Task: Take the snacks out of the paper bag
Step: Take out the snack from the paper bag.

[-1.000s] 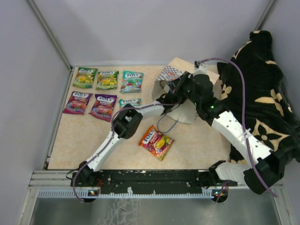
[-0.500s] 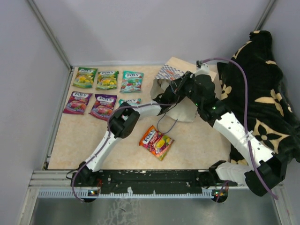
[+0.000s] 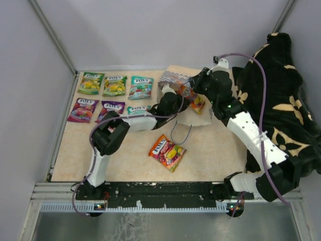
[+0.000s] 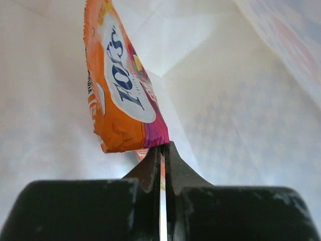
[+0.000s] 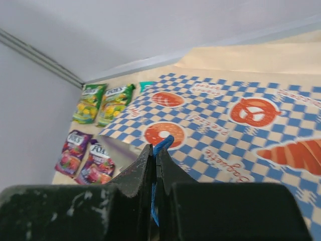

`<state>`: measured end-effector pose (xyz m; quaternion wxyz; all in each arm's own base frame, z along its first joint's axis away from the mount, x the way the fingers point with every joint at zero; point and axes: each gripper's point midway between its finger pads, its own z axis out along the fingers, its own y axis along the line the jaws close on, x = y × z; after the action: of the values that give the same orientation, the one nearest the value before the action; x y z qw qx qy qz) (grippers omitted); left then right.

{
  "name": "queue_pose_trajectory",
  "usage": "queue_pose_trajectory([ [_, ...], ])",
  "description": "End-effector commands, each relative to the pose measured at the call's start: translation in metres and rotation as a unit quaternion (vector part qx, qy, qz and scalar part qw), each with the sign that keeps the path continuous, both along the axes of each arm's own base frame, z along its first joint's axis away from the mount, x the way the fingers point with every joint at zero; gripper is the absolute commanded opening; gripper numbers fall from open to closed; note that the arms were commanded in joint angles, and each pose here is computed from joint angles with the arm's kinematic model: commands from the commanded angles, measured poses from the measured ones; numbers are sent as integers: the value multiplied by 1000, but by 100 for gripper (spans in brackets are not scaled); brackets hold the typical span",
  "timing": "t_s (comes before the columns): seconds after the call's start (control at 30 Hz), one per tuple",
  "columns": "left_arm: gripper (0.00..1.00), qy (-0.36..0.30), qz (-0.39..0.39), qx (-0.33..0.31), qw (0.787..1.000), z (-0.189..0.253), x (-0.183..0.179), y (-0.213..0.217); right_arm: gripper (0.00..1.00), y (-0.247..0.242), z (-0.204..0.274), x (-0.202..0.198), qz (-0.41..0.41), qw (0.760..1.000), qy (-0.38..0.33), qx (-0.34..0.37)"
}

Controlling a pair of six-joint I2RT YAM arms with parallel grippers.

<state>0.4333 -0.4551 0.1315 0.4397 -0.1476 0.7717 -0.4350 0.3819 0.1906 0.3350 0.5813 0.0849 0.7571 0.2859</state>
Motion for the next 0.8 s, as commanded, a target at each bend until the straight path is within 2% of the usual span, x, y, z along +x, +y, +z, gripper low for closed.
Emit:
queue_pose_trajectory([
  [0.0, 0, -106, -42, 15, 993, 65, -16, 16, 4, -10, 22, 14, 4, 998, -43, -40],
  [0.17, 0, -162, -97, -7, 982, 110, -55, 37, 4, -19, 5, 31, -11, 994, -36, -102],
  [0.4, 0, -213, -169, -84, 959, 173, -119, 69, 4, -41, -15, 64, -50, 991, -13, -123],
  [0.53, 0, -266, -237, -122, 926, 212, -166, 86, 4, -57, -15, 82, -77, 989, -8, -128],
  [0.6, 0, -270, -266, -123, 917, 221, -184, 91, 4, -66, -8, 88, -92, 987, -6, -135],
  [0.77, 0, -249, -296, -94, 917, 208, -208, 112, 4, -76, 29, 87, -113, 983, -29, -140],
])
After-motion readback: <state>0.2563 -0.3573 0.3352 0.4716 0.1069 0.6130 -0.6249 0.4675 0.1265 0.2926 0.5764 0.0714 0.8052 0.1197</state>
